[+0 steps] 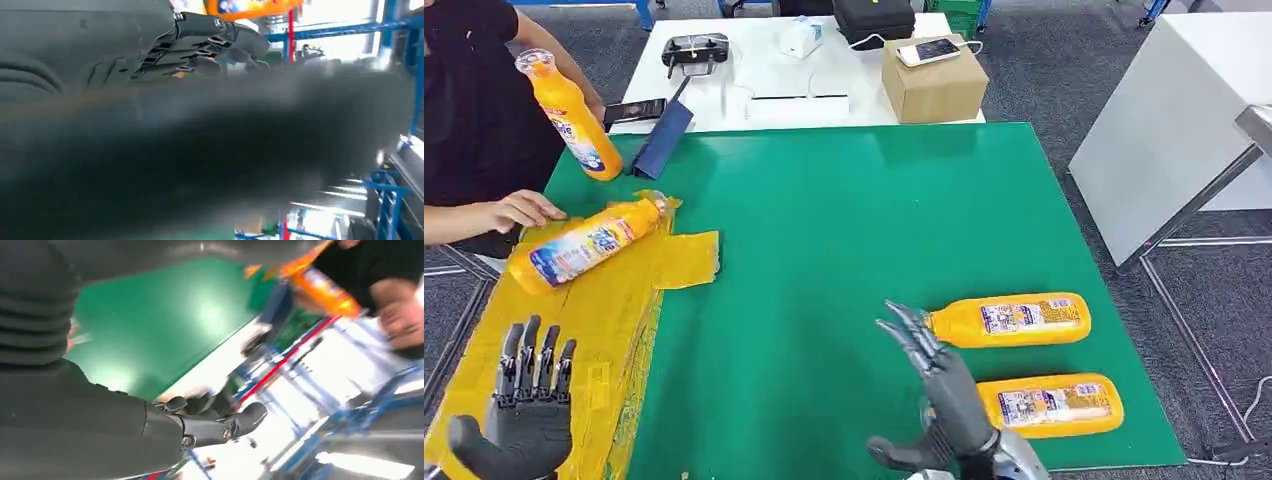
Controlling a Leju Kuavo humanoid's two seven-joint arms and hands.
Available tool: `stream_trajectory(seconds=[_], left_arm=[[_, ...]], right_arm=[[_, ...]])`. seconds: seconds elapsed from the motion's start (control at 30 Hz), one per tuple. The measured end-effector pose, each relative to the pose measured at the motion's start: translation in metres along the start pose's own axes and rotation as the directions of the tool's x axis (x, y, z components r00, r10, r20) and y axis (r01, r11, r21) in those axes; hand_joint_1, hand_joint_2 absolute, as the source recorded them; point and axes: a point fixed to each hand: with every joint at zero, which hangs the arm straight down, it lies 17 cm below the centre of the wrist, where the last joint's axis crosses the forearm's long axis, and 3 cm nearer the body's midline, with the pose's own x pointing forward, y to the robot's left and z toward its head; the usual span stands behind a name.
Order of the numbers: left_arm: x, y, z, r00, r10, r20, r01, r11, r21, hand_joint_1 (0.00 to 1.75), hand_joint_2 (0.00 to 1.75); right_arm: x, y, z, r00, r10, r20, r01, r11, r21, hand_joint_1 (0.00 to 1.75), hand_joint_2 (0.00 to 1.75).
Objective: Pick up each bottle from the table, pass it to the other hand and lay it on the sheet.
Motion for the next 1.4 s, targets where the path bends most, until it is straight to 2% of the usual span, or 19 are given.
stream_trajectory(seconds=[0.13, 0.23, 0.33, 0.53, 0.6, 0.67, 0.8, 1.17, 1.2, 1.23, 1.27, 1.4], left_arm=[[0.009, -0.021, 0.001, 1.0, 0.025, 0.017, -0.025, 0.999, -0.026, 0.0, 1.75], [0.013, -0.03, 0.0, 0.999, 0.038, 0.027, -0.037, 0.999, -0.039, 0.0, 1.75], [0.015, -0.036, -0.002, 0.999, 0.013, 0.037, -0.011, 0.999, -0.045, 0.0, 1.75], [0.015, -0.043, 0.0, 0.999, -0.004, 0.033, 0.005, 0.999, -0.034, 0.0, 1.75], [0.015, -0.045, 0.0, 0.999, 0.0, 0.035, 0.002, 0.999, -0.038, 0.0, 1.75], [0.015, -0.046, 0.0, 0.999, 0.001, 0.035, 0.0, 0.999, -0.039, 0.0, 1.75], [0.015, -0.049, -0.001, 0.999, 0.006, 0.036, -0.004, 0.999, -0.042, 0.0, 1.75], [0.016, -0.051, -0.001, 0.999, 0.011, 0.036, -0.01, 0.999, -0.047, 0.0, 1.75], [0.015, -0.053, -0.002, 0.999, 0.014, 0.035, -0.013, 0.999, -0.049, 0.0, 1.75], [0.016, -0.051, -0.005, 0.999, 0.013, 0.039, -0.011, 0.999, -0.04, 0.0, 1.75], [0.016, -0.051, -0.006, 0.999, 0.007, 0.042, -0.005, 0.999, -0.041, 0.0, 1.75], [0.017, -0.053, -0.008, 0.999, 0.01, 0.045, -0.008, 0.999, -0.052, 0.0, 1.75]], right_arm=[[-0.006, -0.032, 0.032, 0.998, 0.039, -0.045, -0.04, 0.999, -0.013, 0.0, 1.75], [-0.005, -0.041, 0.04, 0.997, 0.059, -0.053, -0.06, 0.998, -0.006, 0.0, 1.75], [-0.008, -0.047, 0.058, 0.991, 0.083, -0.106, -0.082, 0.997, 0.011, 0.0, 1.75], [0.0, -0.074, 0.108, 0.942, 0.252, -0.224, -0.248, 0.968, 0.045, 0.0, 1.75], [-0.008, -0.086, 0.121, 0.916, 0.261, -0.303, -0.256, 0.965, 0.057, 0.0, 1.75], [-0.014, -0.095, 0.131, 0.902, 0.27, -0.336, -0.261, 0.963, 0.071, 0.0, 1.75], [-0.016, -0.108, 0.138, 0.89, 0.301, -0.343, -0.288, 0.954, 0.09, 0.0, 1.75], [-0.018, -0.114, 0.141, 0.88, 0.324, -0.347, -0.307, 0.946, 0.104, 0.0, 1.75], [-0.024, -0.113, 0.146, 0.874, 0.314, -0.372, -0.285, 0.949, 0.131, 0.0, 1.75], [-0.033, -0.107, 0.16, 0.868, 0.313, -0.386, -0.236, 0.943, 0.235, 0.0, 1.75], [-0.037, -0.108, 0.165, 0.864, 0.341, -0.371, -0.242, 0.927, 0.288, 0.0, 1.75], [-0.048, -0.116, 0.181, 0.831, 0.416, -0.368, -0.26, 0.877, 0.404, 0.0, 1.75]])
